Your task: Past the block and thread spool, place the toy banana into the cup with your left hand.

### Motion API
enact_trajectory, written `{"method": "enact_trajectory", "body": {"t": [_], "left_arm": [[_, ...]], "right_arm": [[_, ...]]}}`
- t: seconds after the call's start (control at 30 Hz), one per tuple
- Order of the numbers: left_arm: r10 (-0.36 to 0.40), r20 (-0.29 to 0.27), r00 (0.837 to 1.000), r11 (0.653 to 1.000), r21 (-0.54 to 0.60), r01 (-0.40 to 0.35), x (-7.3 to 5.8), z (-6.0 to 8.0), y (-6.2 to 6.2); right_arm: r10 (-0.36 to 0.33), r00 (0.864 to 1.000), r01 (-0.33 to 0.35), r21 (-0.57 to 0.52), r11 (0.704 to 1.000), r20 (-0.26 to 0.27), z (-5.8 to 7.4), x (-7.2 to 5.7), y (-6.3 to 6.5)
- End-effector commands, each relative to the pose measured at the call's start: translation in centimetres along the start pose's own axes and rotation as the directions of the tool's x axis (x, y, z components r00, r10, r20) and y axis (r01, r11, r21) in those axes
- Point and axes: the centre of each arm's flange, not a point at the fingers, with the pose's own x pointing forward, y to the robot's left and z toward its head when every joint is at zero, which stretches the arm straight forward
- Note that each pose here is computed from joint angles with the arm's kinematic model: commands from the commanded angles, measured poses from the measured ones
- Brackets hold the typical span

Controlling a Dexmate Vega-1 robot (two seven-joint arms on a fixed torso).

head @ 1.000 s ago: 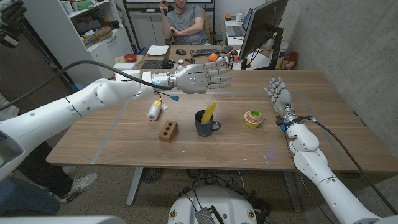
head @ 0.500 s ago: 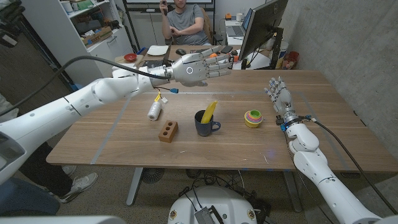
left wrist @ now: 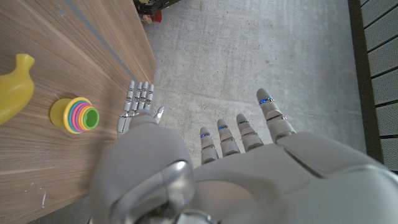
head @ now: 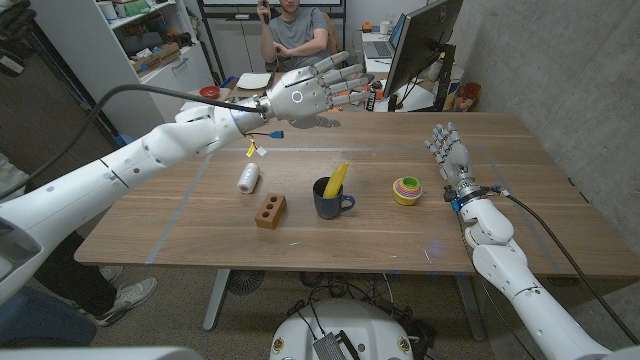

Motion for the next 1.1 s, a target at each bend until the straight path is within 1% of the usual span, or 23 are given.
{"method": "enact_trajectory", "body": {"t": [0.03,0.1,0.13,0.17,0.23,0.3,0.37,0.43,0.5,0.53,0.57,0.63,0.67,0.77,0.83,0.87,0.9,0.93,0.97,1.0,1.03,1.07,1.1], "left_arm": [[0.032,-0.108,0.994,0.995,-0.087,-0.041,-0.3,-1.7,0.6],[0.045,-0.137,0.990,0.994,-0.095,-0.059,-0.4,-1.8,0.7],[0.049,-0.176,0.983,0.986,-0.151,-0.076,-0.6,-2.1,0.8],[0.050,-0.186,0.981,0.979,-0.184,-0.085,-0.7,-2.4,0.8],[0.054,-0.218,0.975,0.982,-0.166,-0.091,-0.9,-2.5,0.9],[0.037,-0.234,0.972,0.975,-0.204,-0.086,-1.1,-2.9,0.8],[0.045,-0.251,0.967,0.971,-0.215,-0.101,-1.3,-3.0,0.8],[0.037,-0.250,0.967,0.973,-0.211,-0.092,-1.5,-3.0,0.8],[0.025,-0.283,0.959,0.959,-0.265,-0.103,-1.6,-3.2,0.7],[0.016,-0.279,0.960,0.954,-0.282,-0.098,-1.7,-3.3,0.8],[0.004,-0.291,0.957,0.948,-0.303,-0.096,-1.7,-3.4,0.9],[0.021,-0.302,0.953,0.944,-0.307,-0.119,-1.9,-3.5,1.0],[0.010,-0.301,0.953,0.943,-0.315,-0.109,-1.8,-3.5,1.0],[0.002,-0.325,0.946,0.931,-0.345,-0.121,-2.0,-3.8,1.1],[-0.007,-0.337,0.942,0.918,-0.376,-0.128,-2.1,-4.0,1.0],[-0.027,-0.344,0.939,0.903,-0.411,-0.125,-2.1,-4.2,0.9],[-0.030,-0.344,0.939,0.901,-0.416,-0.124,-2.1,-4.3,0.9],[-0.022,-0.364,0.931,0.896,-0.420,-0.143,-2.3,-4.3,0.9],[-0.052,-0.357,0.933,0.882,-0.454,-0.124,-2.2,-4.5,0.9],[-0.063,-0.373,0.926,0.863,-0.487,-0.137,-2.3,-4.7,0.8],[-0.058,-0.376,0.925,0.865,-0.481,-0.141,-2.4,-4.7,0.8],[-0.038,-0.368,0.929,0.899,-0.419,-0.128,-2.3,-4.5,1.0],[-0.048,-0.376,0.926,0.884,-0.447,-0.135,-2.4,-4.6,0.9]], "right_arm": [[-0.002,1.000,0.002,0.000,1.000,0.005,0.2,-0.6,0.2],[-0.001,1.000,0.001,0.004,1.000,0.004,0.2,-0.6,0.2],[0.007,1.000,-0.007,-0.002,1.000,0.009,0.2,-0.6,0.3],[0.001,1.000,-0.001,0.005,1.000,0.005,0.2,-0.7,0.4],[0.003,1.000,-0.003,-0.001,1.000,0.004,0.2,-0.7,0.4],[0.009,1.000,-0.009,0.000,1.000,0.004,0.2,-0.7,0.5],[0.004,1.000,-0.004,0.003,1.000,0.003,0.2,-0.7,0.5],[0.005,1.000,-0.005,0.007,1.000,-0.001,0.1,-0.7,0.6],[0.009,1.000,-0.009,0.006,1.000,0.001,0.2,-0.8,0.7],[0.012,1.000,-0.012,0.005,1.000,0.001,0.2,-0.7,0.7],[0.010,1.000,-0.010,0.009,1.000,0.002,0.2,-0.8,0.7],[0.013,1.000,-0.013,0.004,1.000,0.004,0.2,-0.8,0.7],[0.012,1.000,-0.012,0.002,1.000,0.003,0.3,-0.8,0.7],[0.013,1.000,-0.013,0.003,1.000,0.006,0.4,-0.9,0.8],[0.018,1.000,-0.018,-0.004,1.000,0.011,0.4,-0.9,0.8],[0.012,1.000,-0.012,-0.001,1.000,0.009,0.5,-1.0,0.8],[0.014,1.000,-0.014,0.000,1.000,0.010,0.5,-1.1,0.8],[0.013,1.000,-0.013,-0.003,1.000,0.009,0.4,-1.1,0.8],[0.013,1.000,-0.013,0.001,1.000,0.008,0.4,-1.2,0.8],[0.008,1.000,-0.008,0.002,1.000,0.007,0.4,-1.2,0.8],[0.009,1.000,-0.009,0.004,1.000,0.006,0.4,-1.2,0.8],[0.012,1.000,-0.012,0.000,1.000,0.008,0.5,-1.3,0.8],[0.007,1.000,-0.007,0.000,1.000,0.008,0.5,-1.3,0.8]]}}
